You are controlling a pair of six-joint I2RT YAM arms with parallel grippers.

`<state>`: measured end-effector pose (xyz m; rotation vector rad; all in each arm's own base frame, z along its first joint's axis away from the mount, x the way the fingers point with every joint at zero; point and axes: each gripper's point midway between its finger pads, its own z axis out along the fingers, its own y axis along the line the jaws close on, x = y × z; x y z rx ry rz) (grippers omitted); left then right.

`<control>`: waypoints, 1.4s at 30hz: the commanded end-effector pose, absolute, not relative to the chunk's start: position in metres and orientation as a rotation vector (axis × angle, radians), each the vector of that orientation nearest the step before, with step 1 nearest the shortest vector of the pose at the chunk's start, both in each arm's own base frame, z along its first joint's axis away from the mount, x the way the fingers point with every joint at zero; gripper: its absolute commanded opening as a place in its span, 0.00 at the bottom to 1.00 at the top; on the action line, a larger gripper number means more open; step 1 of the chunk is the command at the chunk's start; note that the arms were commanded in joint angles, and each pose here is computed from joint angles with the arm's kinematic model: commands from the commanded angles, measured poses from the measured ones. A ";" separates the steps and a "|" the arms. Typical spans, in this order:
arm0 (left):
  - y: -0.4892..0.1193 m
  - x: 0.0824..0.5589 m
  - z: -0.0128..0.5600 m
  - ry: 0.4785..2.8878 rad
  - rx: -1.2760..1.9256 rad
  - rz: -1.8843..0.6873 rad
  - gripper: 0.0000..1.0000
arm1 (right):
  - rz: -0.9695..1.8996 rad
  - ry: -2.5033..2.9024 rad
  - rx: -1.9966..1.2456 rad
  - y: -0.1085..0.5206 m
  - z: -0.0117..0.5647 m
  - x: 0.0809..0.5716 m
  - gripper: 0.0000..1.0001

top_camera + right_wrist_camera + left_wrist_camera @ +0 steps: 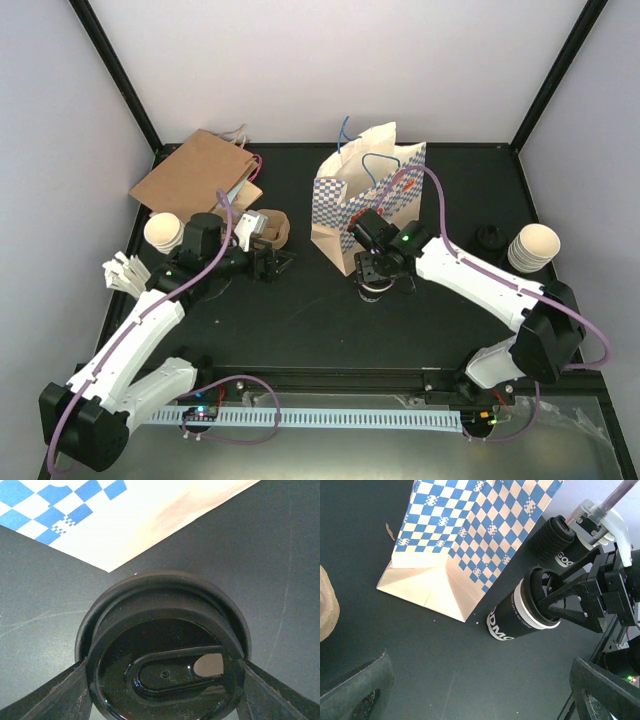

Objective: Pack the takeout coffee

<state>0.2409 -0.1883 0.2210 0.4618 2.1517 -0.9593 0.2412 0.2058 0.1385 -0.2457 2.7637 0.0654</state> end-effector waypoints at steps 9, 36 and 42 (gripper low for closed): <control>-0.193 0.243 0.228 2.123 0.482 -0.987 0.99 | 0.134 2.771 -0.259 0.207 0.144 0.233 0.73; -0.193 0.242 0.226 2.136 0.485 -0.992 0.99 | 0.118 2.760 -0.339 0.216 0.144 0.242 0.72; -0.193 0.243 0.226 2.135 0.484 -0.992 0.99 | 0.088 2.749 -0.350 0.211 0.151 0.243 0.72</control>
